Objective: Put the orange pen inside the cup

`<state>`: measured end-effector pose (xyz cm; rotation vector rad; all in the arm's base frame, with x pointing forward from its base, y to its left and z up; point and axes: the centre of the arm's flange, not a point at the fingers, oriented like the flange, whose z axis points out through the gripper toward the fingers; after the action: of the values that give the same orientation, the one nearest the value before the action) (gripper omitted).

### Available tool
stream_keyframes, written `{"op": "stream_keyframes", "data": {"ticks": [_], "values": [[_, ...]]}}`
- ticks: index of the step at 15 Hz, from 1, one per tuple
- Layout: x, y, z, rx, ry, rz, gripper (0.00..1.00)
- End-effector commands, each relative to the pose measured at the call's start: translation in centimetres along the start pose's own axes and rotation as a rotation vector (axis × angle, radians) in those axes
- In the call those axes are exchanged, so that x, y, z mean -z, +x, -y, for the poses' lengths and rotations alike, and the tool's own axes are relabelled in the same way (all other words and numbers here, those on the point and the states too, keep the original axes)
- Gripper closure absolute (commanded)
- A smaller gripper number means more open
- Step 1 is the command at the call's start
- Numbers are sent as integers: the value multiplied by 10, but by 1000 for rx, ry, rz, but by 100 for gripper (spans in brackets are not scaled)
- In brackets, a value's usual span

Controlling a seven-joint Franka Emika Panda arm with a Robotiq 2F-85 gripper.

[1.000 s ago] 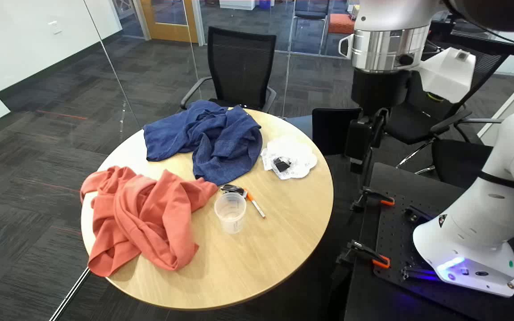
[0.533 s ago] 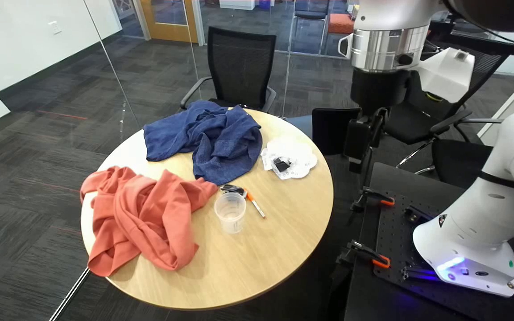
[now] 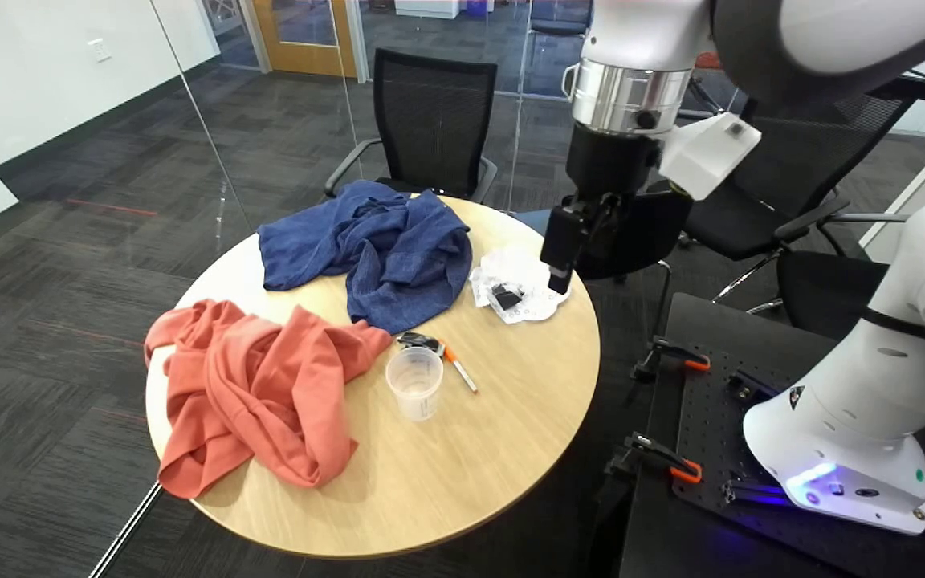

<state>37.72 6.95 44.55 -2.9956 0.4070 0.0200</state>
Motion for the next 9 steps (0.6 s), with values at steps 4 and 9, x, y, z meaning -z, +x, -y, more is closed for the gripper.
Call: {"op": "stream_keyframes", "data": {"ticks": [4, 9], "values": [[-70, 80, 6, -119, -15, -93, 0], [-125, 106, 16, -179, -62, -121, 0]]}}
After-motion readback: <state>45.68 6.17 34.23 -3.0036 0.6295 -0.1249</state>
